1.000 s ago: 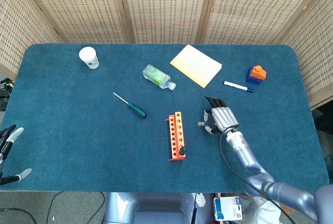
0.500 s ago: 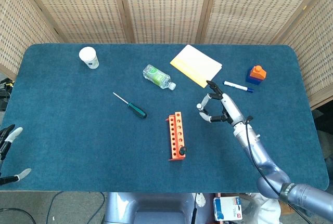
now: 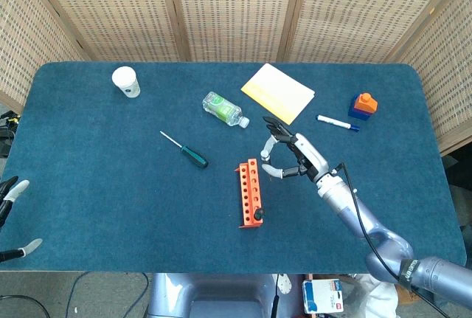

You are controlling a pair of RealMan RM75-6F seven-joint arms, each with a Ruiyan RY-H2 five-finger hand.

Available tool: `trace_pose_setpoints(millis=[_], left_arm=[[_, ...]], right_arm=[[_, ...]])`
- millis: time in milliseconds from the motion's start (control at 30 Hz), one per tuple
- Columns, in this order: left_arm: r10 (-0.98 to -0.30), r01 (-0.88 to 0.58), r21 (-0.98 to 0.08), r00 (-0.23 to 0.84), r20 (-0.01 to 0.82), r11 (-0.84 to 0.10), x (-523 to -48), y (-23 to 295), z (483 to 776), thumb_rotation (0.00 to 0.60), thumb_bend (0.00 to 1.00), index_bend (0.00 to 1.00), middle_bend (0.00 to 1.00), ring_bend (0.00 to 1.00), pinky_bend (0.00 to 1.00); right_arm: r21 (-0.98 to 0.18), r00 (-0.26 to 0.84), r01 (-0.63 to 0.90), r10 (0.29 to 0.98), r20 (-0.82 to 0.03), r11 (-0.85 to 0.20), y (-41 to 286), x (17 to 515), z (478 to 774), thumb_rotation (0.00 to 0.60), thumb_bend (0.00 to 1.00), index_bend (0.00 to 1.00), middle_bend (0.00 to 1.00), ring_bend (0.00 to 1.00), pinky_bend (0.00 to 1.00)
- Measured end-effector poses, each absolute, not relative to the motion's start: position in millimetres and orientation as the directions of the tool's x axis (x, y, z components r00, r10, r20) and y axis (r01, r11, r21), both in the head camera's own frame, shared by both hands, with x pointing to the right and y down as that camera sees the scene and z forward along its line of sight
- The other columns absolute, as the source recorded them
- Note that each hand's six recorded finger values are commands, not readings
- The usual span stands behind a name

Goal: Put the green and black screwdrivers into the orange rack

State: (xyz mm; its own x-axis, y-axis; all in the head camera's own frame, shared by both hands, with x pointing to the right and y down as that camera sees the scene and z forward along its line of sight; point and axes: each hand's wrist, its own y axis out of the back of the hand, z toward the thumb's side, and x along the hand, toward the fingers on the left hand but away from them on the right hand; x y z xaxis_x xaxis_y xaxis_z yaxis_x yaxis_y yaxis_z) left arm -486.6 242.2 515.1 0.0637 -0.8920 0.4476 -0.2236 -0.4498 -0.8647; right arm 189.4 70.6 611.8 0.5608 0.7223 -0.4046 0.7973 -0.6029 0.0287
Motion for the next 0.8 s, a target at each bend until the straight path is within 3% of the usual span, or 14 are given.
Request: trace_pose_setpoints(millis=[367, 800], left_arm=[[-0.889, -0.213, -0.864, 0.072, 0.452, -0.457, -483, 243, 517, 0.6, 0.0, 0.0, 0.0, 0.0, 0.0], [-0.889, -0.219, -0.863, 0.064, 0.453, -0.456, -486, 242, 517, 0.6, 0.0, 0.0, 0.0, 0.0, 0.0]], right_arm=[[0.068, 0.6, 0.773, 0.692, -0.401, -0.631, 88, 167, 622, 0.6, 0.3, 0.64, 0.0, 0.0, 0.0], [0.068, 0.584, 0.787, 0.704, -0.405, -0.613, 87, 156, 634, 0.6, 0.3, 0.65, 0.0, 0.0, 0.0]])
